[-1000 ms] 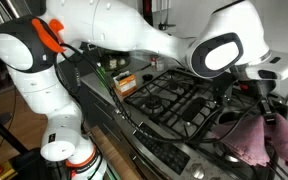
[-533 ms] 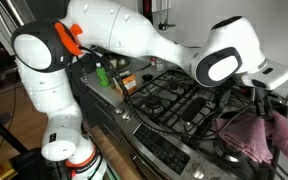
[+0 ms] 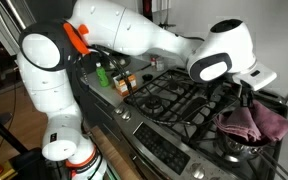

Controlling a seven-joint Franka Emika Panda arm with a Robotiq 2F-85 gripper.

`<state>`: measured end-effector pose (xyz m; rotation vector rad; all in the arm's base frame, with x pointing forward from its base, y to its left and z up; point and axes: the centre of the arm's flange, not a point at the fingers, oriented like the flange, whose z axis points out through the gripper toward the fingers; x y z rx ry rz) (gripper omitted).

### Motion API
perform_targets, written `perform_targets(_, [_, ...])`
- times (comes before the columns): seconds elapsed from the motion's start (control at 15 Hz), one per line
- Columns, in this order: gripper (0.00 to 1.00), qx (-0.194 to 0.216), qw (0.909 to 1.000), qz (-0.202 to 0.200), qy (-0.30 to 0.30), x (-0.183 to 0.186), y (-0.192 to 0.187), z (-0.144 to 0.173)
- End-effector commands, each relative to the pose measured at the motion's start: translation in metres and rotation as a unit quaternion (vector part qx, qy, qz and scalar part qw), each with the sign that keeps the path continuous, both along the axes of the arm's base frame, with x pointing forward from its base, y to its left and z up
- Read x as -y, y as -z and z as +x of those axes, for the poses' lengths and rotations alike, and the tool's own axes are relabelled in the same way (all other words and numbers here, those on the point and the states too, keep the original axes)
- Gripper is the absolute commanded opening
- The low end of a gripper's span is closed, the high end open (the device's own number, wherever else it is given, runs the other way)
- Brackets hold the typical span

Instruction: Move the pot from the rear right plate onto the front right plate of the stove, pick up the pink towel and use it to wipe the pot on the stove

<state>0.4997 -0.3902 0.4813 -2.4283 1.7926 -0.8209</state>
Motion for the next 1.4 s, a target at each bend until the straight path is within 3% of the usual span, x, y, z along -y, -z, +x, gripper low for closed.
perform_targets(0.0, [0.04,0.0,0.9982,0.053,-0.028,-0.007,-0.002,-0.005])
perform_targets(0.2, [0.04,-0.026,0.994,0.08,-0.069,-0.011,-0.01,-0.013])
perform_targets(0.33, [0.04,-0.042,0.9929,0.076,-0.082,-0.009,-0.018,-0.018])
perform_targets(0.67, [0.04,-0.038,0.9911,0.077,-0.102,-0.004,-0.04,-0.028])
perform_targets(1.07, [0.04,-0.053,0.9755,0.123,-0.175,-0.002,-0.067,-0.056])
perform_targets(1.33, [0.04,-0.106,0.9789,0.068,-0.161,0.028,-0.069,-0.083])
